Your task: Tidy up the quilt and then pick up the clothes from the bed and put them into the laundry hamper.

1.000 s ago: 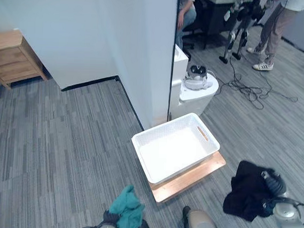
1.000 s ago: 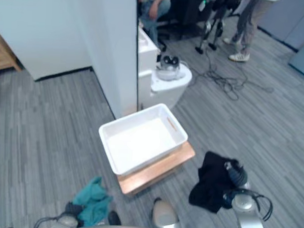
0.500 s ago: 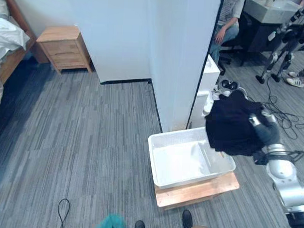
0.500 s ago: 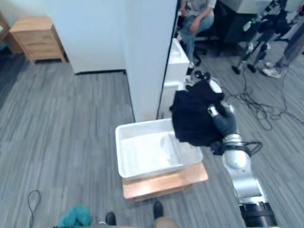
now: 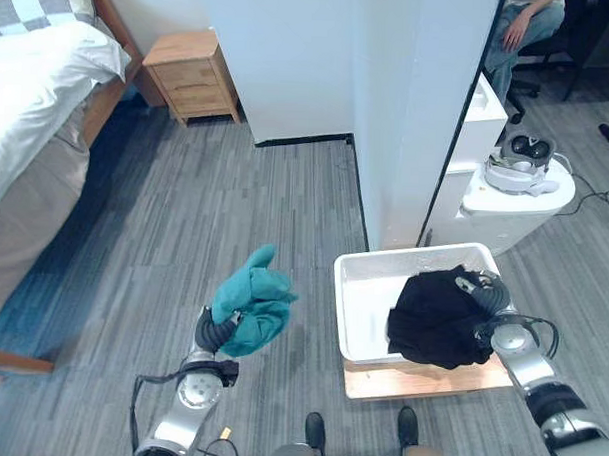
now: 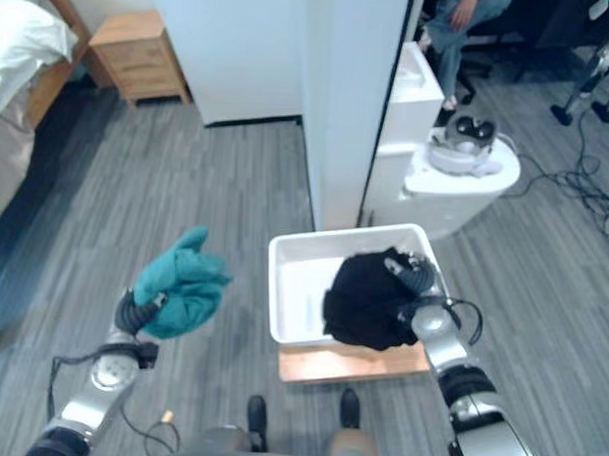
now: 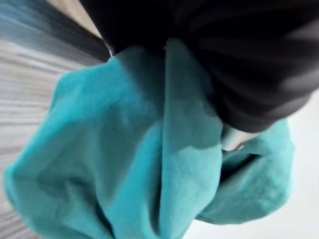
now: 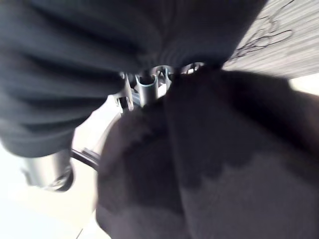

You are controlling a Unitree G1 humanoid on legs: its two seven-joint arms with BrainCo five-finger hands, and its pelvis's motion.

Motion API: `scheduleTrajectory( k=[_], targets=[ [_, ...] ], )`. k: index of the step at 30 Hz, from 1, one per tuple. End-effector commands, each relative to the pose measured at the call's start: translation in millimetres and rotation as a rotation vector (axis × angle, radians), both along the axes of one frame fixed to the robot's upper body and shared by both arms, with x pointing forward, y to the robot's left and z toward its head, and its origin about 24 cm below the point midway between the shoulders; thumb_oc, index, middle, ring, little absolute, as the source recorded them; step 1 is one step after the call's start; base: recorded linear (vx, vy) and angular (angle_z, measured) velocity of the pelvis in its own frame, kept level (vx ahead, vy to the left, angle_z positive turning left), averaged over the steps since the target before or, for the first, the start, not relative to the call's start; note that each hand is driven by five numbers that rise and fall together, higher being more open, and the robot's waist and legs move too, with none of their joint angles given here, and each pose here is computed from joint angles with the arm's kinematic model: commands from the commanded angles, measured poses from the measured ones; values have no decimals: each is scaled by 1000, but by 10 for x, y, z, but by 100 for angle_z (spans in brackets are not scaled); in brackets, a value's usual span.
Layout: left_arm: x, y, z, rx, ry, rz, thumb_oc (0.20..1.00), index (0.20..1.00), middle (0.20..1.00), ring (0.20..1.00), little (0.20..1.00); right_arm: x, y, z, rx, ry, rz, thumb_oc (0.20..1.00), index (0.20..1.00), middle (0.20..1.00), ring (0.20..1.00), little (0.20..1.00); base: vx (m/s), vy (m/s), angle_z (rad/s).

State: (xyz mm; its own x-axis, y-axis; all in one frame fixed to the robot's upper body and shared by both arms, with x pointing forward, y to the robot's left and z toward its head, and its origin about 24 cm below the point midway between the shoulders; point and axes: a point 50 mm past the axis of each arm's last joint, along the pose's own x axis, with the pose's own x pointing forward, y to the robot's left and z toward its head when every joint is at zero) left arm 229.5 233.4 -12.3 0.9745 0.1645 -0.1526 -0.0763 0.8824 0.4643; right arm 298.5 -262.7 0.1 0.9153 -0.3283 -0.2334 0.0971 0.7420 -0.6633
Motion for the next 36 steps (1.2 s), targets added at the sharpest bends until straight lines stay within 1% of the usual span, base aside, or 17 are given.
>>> scheduleTrajectory(
  k=[1, 3, 6, 8, 10, 12, 15, 16, 19, 21, 22, 23, 25, 27, 29, 30, 36],
  targets=[
    [280, -155, 540, 125, -240, -217, 200, 200, 200, 200, 200, 272, 77, 305, -119, -107, 59, 1000, 1000, 1000, 1000, 1000, 23, -6, 6],
    [314, -247, 779, 269, -307, -371, 200, 200, 200, 200, 200, 162, 36, 199, -164, -59, 100, 1000, 1000, 1000, 1000, 1000, 31, -25, -1],
    [331, -303, 893, 349, -348, -436, 200, 200, 200, 200, 200, 38, -11, 176, -217, -61, 141, 1000, 1000, 1000, 1000, 1000, 20, -19, -3],
    [350, -404, 1023, 364, -411, -477, 200, 200, 200, 200, 200, -225, -121, 165, -277, -85, 147, 1000, 1000, 1000, 1000, 1000, 24, -33, -25],
    [362, -441, 1027, 367, -413, -488, 200, 200, 200, 200, 200, -327, -148, 152, -279, -86, 143, 1000, 1000, 1000, 1000, 1000, 11, -19, -19],
    [426, -560, 1143, 414, -476, -522, 200, 200, 200, 200, 200, -517, -214, 139, -277, -103, 109, 1000, 1000, 1000, 1000, 1000, 3, -13, -25],
    [507, -737, 1166, 402, -508, -534, 200, 200, 200, 200, 200, -799, -311, -4, -279, -58, 53, 1000, 1000, 1000, 1000, 1000, 17, 1, -34],
    [573, -842, 1095, 386, -485, -533, 200, 200, 200, 200, 200, -957, -374, -105, -279, -7, 21, 1000, 1000, 1000, 1000, 1000, 3, -4, -30],
    [642, -912, 951, 353, -422, -510, 200, 200, 200, 200, 200, -1095, -433, -206, -279, 48, -13, 1000, 1000, 1000, 1000, 1000, -23, -5, -32],
    [773, -971, 801, 451, -358, -490, 200, 200, 200, 200, 200, -1239, -450, -369, -217, 116, -60, 1000, 1000, 1000, 1000, 1000, -39, 12, -46],
    [778, -974, 803, 452, -360, -490, 382, 382, 382, 382, 382, -1235, -450, -367, -217, 114, -61, 1000, 1000, 1000, 1000, 1000, -39, 14, -28],
    [849, -989, 712, 499, -309, -480, 1000, 1000, 1000, 1000, 1000, -1318, -438, -499, -160, 167, -87, 1000, 1000, 1000, 1000, 1000, -32, 10, -25],
    [929, -961, 507, 593, -200, -469, 1000, 1000, 1000, 1000, 1000, -1520, -441, -716, -128, 297, -97, 1000, 1000, 1000, 1000, 1000, -24, 7, -24],
    [977, -935, 334, 620, -108, -440, 1000, 1000, 1000, 1000, 1000, -1735, -457, -899, -147, 430, -83, 1000, 1000, 1000, 1000, 1000, -46, -36, -9],
    [981, -888, 223, 563, -33, -394, 1000, 1000, 1000, 1000, 1000, -1974, -482, -1064, -130, 554, -124, 1000, 1000, 1000, 1000, 1000, -46, -47, -1],
    [980, -837, 193, 493, -6, -353, 1000, 1000, 1000, 1000, 1000, -2264, -510, -1227, -78, 691, -209, 1000, 1000, 1000, 1000, 1000, -37, -55, 2],
    [954, -769, 270, 320, -21, -344, 1000, 1000, 1000, 1000, 1000, -2779, -470, -1439, -3, 988, -275, 1000, 1000, 1000, 1000, 1000, 0, -34, 8]
  ],
)
